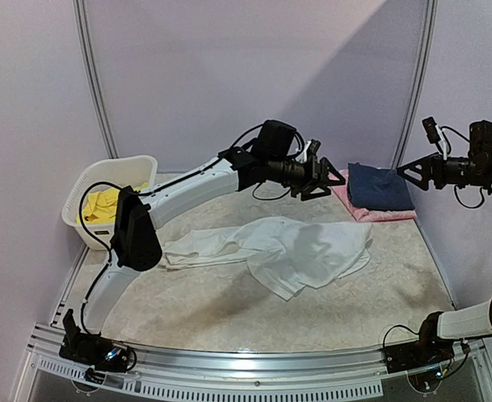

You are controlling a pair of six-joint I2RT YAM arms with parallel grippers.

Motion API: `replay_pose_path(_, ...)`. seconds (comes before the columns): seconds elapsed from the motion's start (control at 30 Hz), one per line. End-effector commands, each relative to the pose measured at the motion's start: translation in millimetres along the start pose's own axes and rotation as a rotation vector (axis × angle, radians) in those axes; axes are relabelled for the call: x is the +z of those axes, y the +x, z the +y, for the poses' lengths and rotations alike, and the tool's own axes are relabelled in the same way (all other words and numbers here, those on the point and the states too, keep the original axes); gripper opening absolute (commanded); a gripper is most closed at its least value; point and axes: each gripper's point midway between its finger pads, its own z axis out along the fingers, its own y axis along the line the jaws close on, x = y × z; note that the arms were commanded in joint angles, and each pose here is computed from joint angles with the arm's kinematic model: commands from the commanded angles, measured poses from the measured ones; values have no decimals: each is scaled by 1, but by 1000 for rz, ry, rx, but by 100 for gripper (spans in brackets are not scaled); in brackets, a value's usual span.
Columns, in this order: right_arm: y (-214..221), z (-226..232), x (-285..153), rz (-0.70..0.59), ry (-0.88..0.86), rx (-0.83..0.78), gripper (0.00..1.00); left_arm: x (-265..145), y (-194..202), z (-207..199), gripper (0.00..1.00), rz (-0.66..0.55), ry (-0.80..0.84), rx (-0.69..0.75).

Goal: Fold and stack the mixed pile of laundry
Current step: Place the crumpled T-shirt at the center of the board.

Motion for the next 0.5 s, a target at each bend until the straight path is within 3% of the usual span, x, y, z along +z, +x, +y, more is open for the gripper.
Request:
replay_pose_path(0.0,46,19,11,153,-30,-110,89,-73,-45,5,67,-90,-145,129)
replay_pose_path(0.13,98,47,49,358,-65,-354,85,-144,-42,42,66,-77,-421,228)
replay_pose_path(0.23,128,67,71,439,-148,-491,81,-189,-19,76,64,-9,-605,277)
replay_pose_path(0.33,155,82,94,529,-223,-629,71,-234,13,116,62,92,-797,299)
replay_pose_path(0.47,186,122,121,614,-358,-803,59,-284,50,148,59,129,-909,248)
